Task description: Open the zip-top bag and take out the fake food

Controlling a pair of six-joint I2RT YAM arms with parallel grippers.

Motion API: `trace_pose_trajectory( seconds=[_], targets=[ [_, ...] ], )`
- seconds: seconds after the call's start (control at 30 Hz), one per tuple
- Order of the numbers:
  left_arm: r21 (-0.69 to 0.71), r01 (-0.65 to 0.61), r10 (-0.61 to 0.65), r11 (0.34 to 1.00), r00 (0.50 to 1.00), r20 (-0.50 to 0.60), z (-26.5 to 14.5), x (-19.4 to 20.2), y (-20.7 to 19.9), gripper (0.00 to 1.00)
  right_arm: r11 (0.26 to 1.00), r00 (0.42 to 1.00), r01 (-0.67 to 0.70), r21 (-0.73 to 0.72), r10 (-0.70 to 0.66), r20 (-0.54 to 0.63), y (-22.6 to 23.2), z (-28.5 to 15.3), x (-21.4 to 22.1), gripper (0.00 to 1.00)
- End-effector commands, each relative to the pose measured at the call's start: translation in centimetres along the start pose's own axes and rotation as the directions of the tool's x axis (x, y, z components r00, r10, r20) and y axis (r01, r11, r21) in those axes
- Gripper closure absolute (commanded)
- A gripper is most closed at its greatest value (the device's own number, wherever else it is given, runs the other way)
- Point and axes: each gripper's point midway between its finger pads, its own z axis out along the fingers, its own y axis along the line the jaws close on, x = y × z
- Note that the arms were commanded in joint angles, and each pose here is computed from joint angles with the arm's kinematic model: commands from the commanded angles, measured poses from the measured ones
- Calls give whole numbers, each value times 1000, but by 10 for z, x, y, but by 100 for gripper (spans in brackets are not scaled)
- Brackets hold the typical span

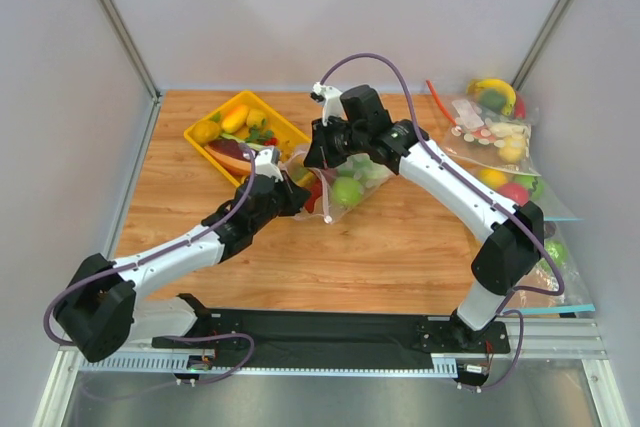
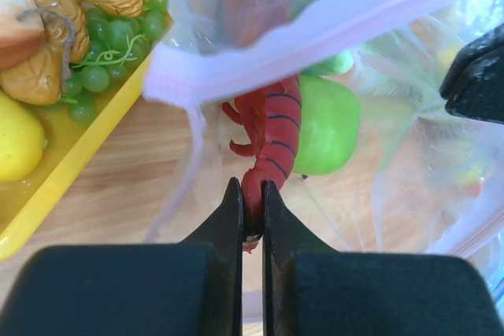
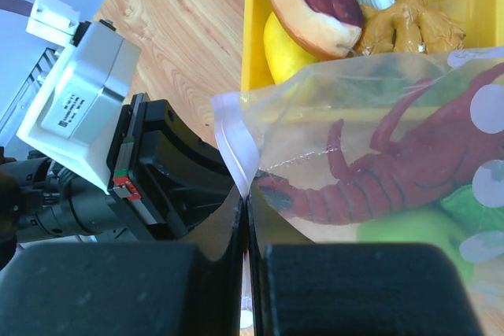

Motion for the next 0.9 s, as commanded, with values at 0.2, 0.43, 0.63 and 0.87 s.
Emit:
trace_pose_trajectory(
  seconds=[0.2, 0.43, 0.63, 0.87],
  targets=[
    [129, -10, 4, 992, 999, 48, -12, -27, -35, 100, 998, 999, 40, 51, -39, -8, -6, 2, 2, 100],
    [122, 81, -90, 989, 994, 68, -26, -45, -20, 100, 983, 996, 86, 165, -80, -42, -30, -2, 13, 100],
    [193, 183, -190, 964, 982, 21, -31, -53, -10, 100, 978, 994, 98, 186, -88, -65, -36, -4, 20, 100],
    [312, 243, -202, 919, 966, -160, -37, -41, -32, 100, 963, 994, 96, 252, -79, -74, -50, 0, 23, 100]
  ],
)
